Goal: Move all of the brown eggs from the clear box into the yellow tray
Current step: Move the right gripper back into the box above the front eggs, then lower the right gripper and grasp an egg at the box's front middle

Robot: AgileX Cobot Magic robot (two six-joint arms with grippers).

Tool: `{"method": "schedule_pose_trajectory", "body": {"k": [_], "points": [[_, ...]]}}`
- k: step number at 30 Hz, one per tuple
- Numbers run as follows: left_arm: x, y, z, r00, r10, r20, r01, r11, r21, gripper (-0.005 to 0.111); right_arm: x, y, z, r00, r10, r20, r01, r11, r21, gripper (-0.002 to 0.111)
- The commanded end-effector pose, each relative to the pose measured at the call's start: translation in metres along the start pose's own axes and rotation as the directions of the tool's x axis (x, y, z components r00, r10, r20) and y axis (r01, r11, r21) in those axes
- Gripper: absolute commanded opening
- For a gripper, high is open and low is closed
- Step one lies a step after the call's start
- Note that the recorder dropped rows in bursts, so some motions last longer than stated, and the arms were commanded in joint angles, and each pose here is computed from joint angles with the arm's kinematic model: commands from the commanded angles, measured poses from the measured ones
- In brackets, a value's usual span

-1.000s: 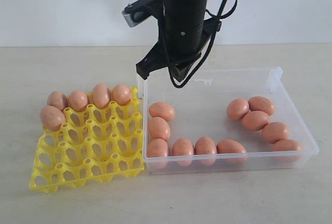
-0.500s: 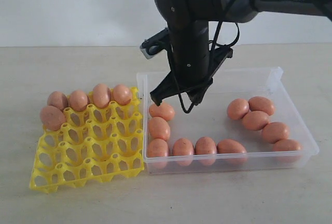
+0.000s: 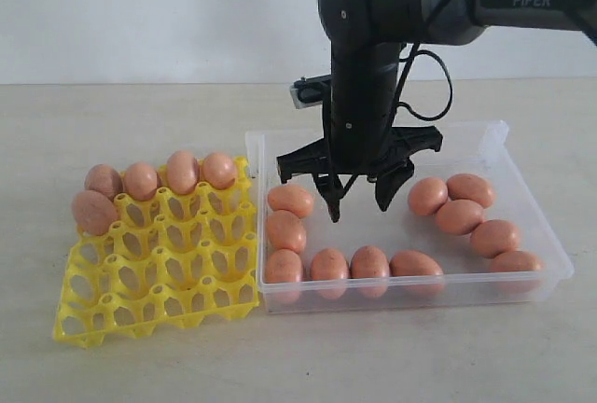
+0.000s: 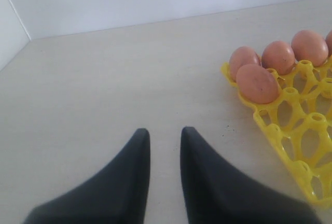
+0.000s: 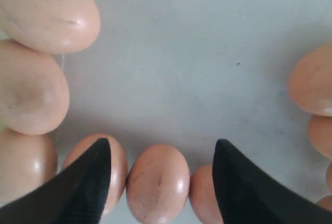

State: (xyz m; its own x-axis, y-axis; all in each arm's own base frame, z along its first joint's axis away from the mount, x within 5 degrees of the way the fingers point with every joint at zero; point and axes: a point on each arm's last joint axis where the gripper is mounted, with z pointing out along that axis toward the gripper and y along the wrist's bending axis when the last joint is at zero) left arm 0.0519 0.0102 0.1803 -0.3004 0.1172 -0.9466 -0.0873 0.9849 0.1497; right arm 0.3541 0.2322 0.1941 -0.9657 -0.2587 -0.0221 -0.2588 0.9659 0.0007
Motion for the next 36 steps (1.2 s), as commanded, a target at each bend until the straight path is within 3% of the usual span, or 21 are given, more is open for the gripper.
{"method": "schedule_pose_trajectory", "body": {"k": [1, 17, 36], "points": [[0.0, -0.001, 0.0, 1.0, -0.002, 0.006, 0.002, 1.0, 0.007, 0.022, 0.008, 0.005, 0.008, 0.996, 0.054, -0.07, -0.059, 0.996, -0.073, 0.056], [0.0, -0.001, 0.0, 1.0, -0.002, 0.006, 0.002, 1.0, 0.007, 0.022, 0.037, -0.005, 0.045, 0.973, 0.059, -0.221, -0.063, 0.998, -0.01, 0.056], [0.0, -0.001, 0.0, 1.0, -0.002, 0.006, 0.002, 1.0, 0.007, 0.022, 0.034, -0.006, 0.041, 0.983, 0.02, -0.183, -0.022, 1.0, -0.007, 0.056]]}}
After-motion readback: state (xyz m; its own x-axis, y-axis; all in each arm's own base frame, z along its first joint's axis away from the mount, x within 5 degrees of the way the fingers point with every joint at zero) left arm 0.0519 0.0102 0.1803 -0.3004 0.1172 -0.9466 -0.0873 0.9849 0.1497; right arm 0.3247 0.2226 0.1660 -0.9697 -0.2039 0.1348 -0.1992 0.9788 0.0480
